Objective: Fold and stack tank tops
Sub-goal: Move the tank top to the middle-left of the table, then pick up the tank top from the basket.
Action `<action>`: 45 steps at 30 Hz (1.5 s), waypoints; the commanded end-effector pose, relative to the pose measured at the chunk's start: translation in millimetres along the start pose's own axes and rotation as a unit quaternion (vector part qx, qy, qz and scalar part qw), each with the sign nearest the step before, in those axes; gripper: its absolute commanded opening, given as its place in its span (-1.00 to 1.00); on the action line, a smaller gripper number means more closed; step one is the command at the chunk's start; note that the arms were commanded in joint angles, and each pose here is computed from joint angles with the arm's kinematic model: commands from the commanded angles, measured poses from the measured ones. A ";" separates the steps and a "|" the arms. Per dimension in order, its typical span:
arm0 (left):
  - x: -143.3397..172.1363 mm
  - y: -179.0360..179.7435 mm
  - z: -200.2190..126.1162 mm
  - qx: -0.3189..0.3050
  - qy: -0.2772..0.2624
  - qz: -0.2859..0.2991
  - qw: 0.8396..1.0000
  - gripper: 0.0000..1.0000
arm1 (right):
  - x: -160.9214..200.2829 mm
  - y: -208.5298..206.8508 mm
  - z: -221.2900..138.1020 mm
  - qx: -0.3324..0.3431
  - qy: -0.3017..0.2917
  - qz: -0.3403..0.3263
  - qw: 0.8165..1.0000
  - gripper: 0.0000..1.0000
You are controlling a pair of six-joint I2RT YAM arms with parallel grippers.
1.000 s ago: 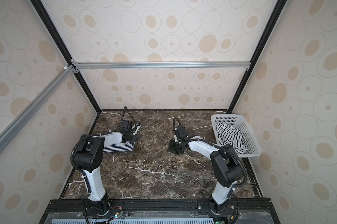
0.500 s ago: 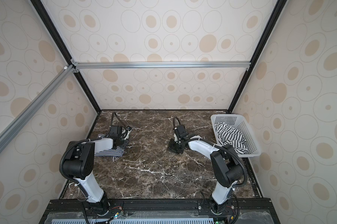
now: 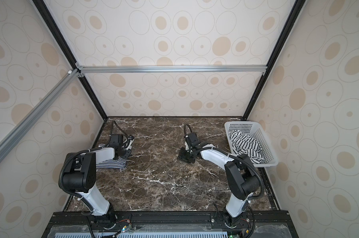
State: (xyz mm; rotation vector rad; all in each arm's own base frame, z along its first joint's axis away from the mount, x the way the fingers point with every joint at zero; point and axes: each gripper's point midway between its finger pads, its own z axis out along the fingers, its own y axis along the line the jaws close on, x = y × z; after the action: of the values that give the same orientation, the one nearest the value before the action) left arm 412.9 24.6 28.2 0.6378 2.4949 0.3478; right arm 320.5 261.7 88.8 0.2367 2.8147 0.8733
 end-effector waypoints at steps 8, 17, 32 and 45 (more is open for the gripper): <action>24.0 16.4 -9.2 -0.003 0.034 0.005 0.999 -0.14 | -0.3 5.6 -13.3 -0.001 -0.014 -0.003 1.000 -0.37; -3.3 18.0 -28.4 0.031 -0.005 -0.020 0.999 -0.13 | -20.4 7.5 -39.9 0.020 -0.044 -0.021 0.999 -0.12; -85.3 -46.5 -117.4 0.131 -0.142 -0.016 0.981 -0.05 | -119.4 -102.9 -205.7 0.204 -0.179 0.037 0.962 0.47; -80.4 -129.6 -157.2 0.189 -0.196 0.077 0.959 0.38 | -168.9 -266.3 -252.0 0.352 -0.157 0.194 0.902 1.00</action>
State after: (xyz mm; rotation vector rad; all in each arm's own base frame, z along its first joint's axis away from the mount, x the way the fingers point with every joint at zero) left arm 341.9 -138.2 139.8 0.9331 2.1787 -0.1713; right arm 417.2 -111.4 170.3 0.9288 2.6057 -0.0876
